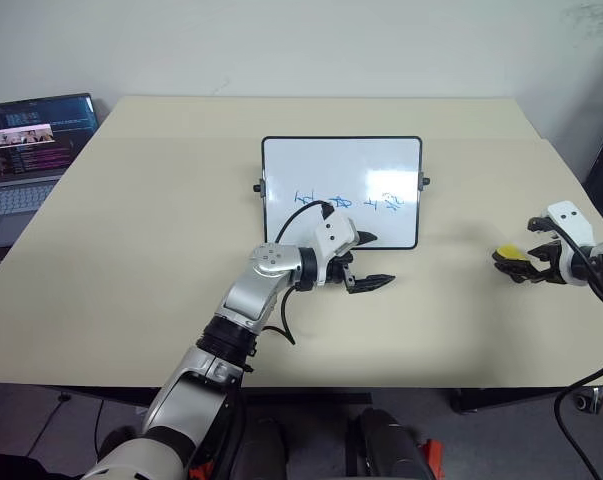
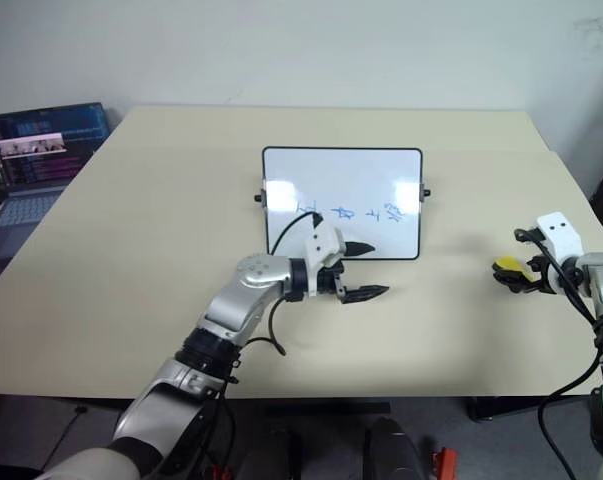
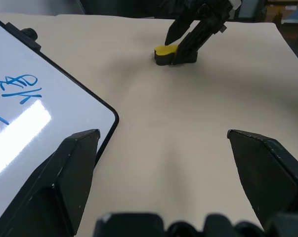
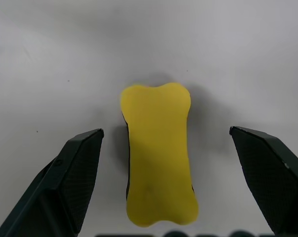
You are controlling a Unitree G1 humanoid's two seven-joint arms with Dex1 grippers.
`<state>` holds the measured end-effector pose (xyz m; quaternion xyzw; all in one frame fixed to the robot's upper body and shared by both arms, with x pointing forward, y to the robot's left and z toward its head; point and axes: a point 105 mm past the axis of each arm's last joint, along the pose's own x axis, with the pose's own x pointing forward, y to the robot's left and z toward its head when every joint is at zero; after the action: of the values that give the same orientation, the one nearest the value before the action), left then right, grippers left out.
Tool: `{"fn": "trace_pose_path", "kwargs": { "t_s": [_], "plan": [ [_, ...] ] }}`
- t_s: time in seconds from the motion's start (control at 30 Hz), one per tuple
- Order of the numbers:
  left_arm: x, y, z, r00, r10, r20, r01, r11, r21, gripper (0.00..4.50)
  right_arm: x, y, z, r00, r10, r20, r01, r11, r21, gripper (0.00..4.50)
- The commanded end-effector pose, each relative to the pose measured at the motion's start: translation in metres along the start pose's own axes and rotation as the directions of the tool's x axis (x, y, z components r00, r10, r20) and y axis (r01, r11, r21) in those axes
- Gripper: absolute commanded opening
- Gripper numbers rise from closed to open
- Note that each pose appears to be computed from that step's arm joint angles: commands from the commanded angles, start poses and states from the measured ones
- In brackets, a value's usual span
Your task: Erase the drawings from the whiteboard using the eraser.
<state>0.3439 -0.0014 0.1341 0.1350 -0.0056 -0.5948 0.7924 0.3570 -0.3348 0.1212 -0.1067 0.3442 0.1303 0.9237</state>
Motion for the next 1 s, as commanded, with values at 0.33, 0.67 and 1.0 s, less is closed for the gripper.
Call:
{"fn": "trace_pose_path", "kwargs": {
  "t_s": [0.33,0.67,1.0],
  "plan": [
    [-0.003,0.001,0.016,0.999,0.001,0.039,-0.002,0.999,0.037,4.5,-0.013,-0.006,0.019,0.995,-0.002,0.097,-0.002,0.999,0.036,4.32],
    [-0.002,0.001,0.017,0.999,-0.002,0.037,0.001,0.999,0.039,4.5,-0.017,-0.006,0.025,1.0,-0.003,0.009,0.003,0.999,0.054,4.32],
    [-0.006,-0.004,0.013,1.0,0.009,0.028,-0.01,1.0,0.019,4.5,-0.012,-0.008,0.019,0.998,-0.01,-0.061,0.013,0.999,0.05,4.32]
  ]
}}
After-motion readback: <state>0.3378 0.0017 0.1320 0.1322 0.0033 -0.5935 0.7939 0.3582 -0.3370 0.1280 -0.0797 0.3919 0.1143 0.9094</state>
